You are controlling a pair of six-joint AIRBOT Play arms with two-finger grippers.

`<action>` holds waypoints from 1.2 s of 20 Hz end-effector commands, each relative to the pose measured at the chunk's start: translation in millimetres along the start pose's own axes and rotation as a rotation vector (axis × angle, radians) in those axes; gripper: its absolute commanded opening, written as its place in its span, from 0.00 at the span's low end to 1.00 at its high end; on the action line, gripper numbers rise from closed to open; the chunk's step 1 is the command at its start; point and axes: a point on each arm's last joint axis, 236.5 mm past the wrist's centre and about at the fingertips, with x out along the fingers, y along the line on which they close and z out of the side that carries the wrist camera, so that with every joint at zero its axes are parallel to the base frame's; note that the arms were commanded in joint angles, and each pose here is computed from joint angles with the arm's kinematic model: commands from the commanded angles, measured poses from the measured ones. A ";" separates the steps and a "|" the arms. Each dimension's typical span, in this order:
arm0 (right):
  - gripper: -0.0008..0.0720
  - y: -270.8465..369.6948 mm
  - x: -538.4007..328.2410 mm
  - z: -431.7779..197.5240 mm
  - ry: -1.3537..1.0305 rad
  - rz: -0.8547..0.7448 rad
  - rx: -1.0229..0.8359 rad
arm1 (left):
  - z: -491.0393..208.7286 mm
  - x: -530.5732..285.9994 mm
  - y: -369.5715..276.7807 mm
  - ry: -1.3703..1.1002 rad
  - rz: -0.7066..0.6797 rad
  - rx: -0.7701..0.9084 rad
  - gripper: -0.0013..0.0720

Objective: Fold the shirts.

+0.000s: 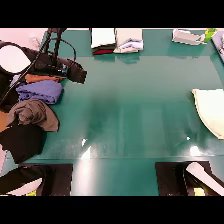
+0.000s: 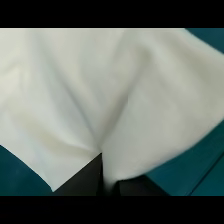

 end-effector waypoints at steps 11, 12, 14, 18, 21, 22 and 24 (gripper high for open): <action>0.63 167.0 -110.4 -14.7 -0.056 0.393 -0.366 | 2.2 -0.2 0.1 -0.010 0.001 0.000 0.05; 0.63 197.3 -116.0 -40.9 -0.031 0.450 -0.453 | 3.6 -0.2 0.3 -0.015 0.002 0.001 0.05; 0.63 239.0 -121.0 -90.2 -0.013 0.502 -0.634 | 3.8 -0.3 1.5 -0.017 0.007 0.004 0.05; 0.62 287.7 -136.9 -167.2 -0.024 0.550 -0.934 | 4.2 -0.5 1.9 -0.018 0.009 0.004 0.05; 0.24 307.1 -150.9 -201.5 -0.006 0.591 -1.039 | 5.5 -0.6 2.0 -0.023 0.009 0.004 0.05; 0.02 312.1 -155.7 -208.0 -0.008 0.604 -1.062 | 5.6 -0.6 2.0 -0.023 0.009 0.004 0.05; 0.03 320.3 -163.4 -214.9 -0.013 0.622 -1.086 | 6.2 -0.6 2.0 -0.026 0.009 0.004 0.05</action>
